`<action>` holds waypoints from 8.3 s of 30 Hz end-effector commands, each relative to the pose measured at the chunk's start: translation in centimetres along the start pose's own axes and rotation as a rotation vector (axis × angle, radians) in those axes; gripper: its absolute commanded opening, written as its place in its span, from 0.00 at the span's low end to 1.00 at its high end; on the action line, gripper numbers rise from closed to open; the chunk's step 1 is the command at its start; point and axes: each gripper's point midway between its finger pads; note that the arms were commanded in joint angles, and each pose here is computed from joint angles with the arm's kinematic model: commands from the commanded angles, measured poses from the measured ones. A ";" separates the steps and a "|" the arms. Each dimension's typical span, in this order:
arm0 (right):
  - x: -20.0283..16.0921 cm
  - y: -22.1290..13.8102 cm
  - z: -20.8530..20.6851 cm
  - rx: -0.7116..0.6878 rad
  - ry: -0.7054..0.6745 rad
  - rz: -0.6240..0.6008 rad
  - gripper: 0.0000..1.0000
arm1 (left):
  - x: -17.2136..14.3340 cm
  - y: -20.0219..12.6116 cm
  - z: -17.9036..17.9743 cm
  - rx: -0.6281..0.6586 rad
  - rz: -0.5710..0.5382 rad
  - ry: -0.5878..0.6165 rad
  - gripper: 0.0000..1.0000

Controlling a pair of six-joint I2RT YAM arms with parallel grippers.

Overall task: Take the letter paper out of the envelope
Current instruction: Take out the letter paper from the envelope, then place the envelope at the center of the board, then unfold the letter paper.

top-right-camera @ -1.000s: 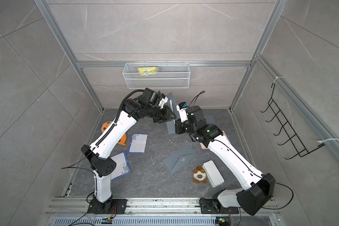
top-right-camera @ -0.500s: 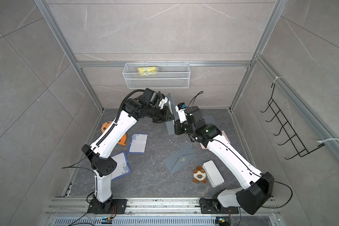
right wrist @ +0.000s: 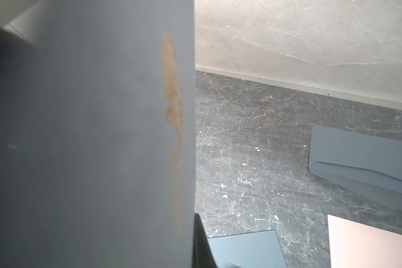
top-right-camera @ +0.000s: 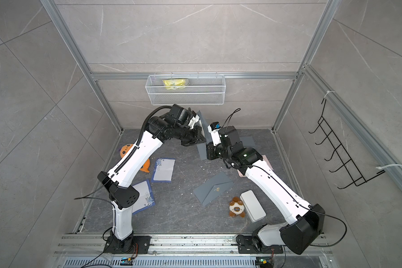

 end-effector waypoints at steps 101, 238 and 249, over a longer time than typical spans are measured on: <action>-15.2 21.5 -16.2 0.108 0.700 0.504 0.35 | -0.9 -4.5 9.9 -0.111 -0.124 -0.318 0.00; 6.5 3.5 -2.5 0.485 1.349 -0.360 0.43 | 1.7 1.4 1.4 -0.359 -0.003 -0.314 0.00; 3.8 4.8 -2.2 0.410 1.321 -0.250 0.25 | 1.8 0.7 0.8 -0.364 -0.009 -0.292 0.00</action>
Point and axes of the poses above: each gripper's point midway between its finger pads, its own y axis out along the fingers, its own z axis along the line the jaws close on, x = y × z, and after that the axes turned 10 degrees about -y, right-handed
